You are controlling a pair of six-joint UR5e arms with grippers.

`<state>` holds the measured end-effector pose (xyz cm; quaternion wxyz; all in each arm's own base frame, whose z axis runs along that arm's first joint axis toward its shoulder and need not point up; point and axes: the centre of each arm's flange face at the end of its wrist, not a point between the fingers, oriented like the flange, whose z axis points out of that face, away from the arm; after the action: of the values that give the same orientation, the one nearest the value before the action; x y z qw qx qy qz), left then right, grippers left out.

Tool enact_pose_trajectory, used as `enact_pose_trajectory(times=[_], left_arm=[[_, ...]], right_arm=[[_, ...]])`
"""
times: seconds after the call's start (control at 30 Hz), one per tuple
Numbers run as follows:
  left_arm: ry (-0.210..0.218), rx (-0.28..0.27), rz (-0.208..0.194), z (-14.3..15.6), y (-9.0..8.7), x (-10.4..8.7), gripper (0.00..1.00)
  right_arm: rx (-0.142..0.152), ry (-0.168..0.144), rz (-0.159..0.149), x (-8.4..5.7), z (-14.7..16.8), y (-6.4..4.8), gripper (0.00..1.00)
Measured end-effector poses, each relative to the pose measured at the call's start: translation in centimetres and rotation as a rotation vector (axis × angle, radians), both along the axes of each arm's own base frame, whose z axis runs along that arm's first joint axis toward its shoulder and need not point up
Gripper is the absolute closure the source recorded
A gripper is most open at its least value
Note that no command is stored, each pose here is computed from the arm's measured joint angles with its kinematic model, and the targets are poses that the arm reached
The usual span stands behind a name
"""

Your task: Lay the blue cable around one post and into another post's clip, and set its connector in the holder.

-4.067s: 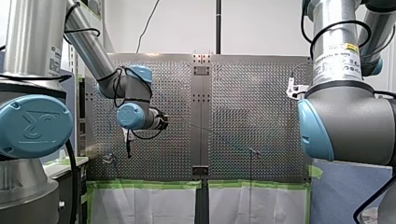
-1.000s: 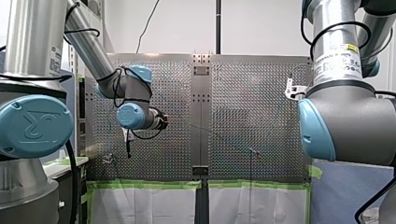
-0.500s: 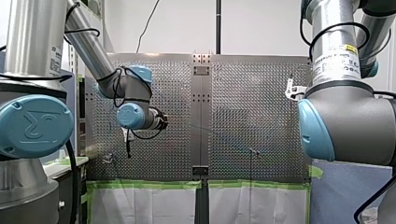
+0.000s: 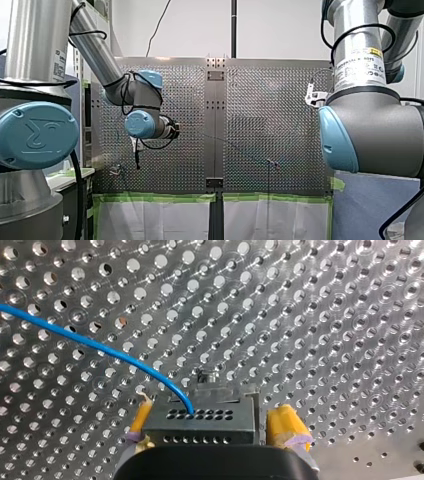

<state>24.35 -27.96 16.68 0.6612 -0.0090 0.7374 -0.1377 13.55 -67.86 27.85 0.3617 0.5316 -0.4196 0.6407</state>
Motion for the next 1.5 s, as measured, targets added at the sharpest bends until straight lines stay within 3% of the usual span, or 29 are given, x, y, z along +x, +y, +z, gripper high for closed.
enact_pose_trajectory(times=[1.5], left_arm=[[0.003,0.003,0.0,0.0,0.0,0.0,0.0]], right_arm=[[0.008,0.0,-0.001,0.0,-0.3,0.0,0.0]])
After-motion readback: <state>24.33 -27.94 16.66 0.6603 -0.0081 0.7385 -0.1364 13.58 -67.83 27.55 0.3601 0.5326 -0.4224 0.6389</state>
